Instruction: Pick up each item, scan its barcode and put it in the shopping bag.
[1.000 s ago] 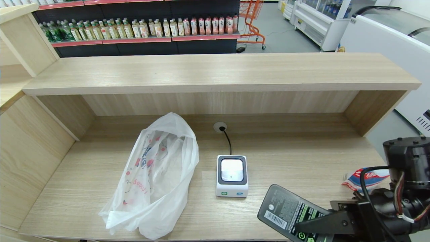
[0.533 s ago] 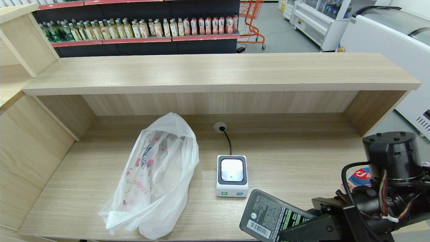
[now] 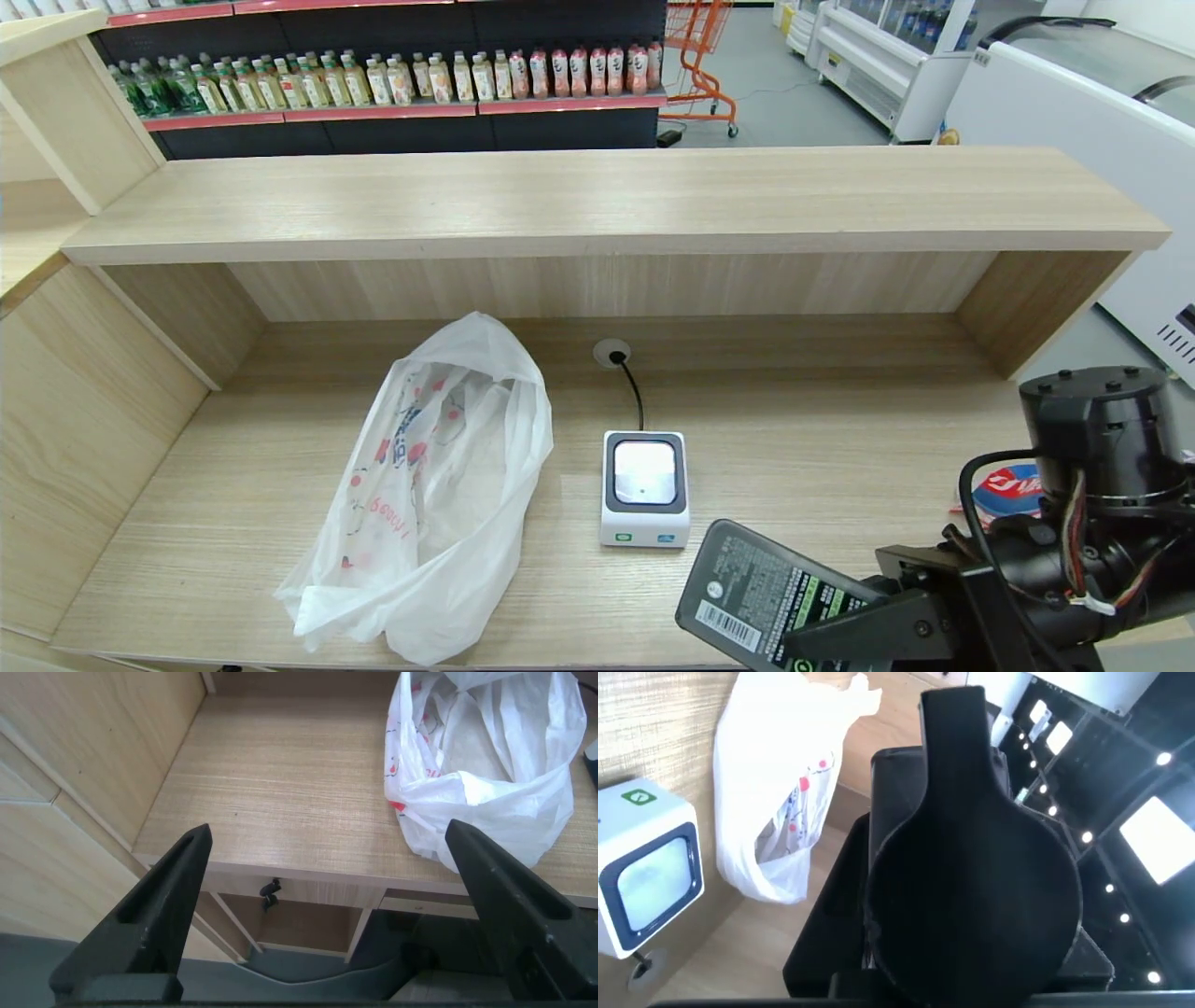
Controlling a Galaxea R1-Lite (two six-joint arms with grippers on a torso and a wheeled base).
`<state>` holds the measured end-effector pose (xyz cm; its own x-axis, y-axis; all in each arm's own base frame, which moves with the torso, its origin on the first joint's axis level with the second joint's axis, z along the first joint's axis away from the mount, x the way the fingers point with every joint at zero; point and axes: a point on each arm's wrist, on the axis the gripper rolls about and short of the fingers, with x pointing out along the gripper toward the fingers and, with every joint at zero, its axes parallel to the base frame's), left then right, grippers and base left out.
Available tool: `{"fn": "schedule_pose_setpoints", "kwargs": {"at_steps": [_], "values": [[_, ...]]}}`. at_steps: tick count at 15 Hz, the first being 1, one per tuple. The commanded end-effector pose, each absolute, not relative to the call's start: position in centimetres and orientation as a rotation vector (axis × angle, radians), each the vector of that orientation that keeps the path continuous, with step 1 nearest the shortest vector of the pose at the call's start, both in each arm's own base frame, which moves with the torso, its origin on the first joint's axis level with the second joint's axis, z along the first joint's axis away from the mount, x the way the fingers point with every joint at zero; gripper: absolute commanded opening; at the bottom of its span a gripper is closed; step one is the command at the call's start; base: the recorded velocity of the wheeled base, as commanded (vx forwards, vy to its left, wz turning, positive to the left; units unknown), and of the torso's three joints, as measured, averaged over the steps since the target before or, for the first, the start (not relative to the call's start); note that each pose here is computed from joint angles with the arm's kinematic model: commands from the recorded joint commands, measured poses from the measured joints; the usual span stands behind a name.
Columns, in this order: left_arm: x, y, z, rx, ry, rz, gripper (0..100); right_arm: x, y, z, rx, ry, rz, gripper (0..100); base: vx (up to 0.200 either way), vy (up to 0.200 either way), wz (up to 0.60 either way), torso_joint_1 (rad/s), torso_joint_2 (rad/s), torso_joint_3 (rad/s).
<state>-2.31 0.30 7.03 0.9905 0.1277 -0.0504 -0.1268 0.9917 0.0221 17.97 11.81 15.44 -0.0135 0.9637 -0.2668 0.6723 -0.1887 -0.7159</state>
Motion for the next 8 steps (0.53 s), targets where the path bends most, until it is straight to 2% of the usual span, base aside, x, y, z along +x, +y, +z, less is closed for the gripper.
{"fn": "schedule_pose_setpoints", "kwargs": {"at_steps": [1,8], "values": [[-2.31,0.3,7.03,0.019,0.052,0.128,100,18.03,11.38,15.78,-1.914,-1.692,1.01,0,0.0,0.0,0.0,0.0,0.0,0.0],[-2.31,0.29,7.03,0.019,0.052,0.13,100,18.05,11.03,16.26,-1.941,-1.697,0.953,0,0.0,0.0,0.0,0.0,0.0,0.0]]}}
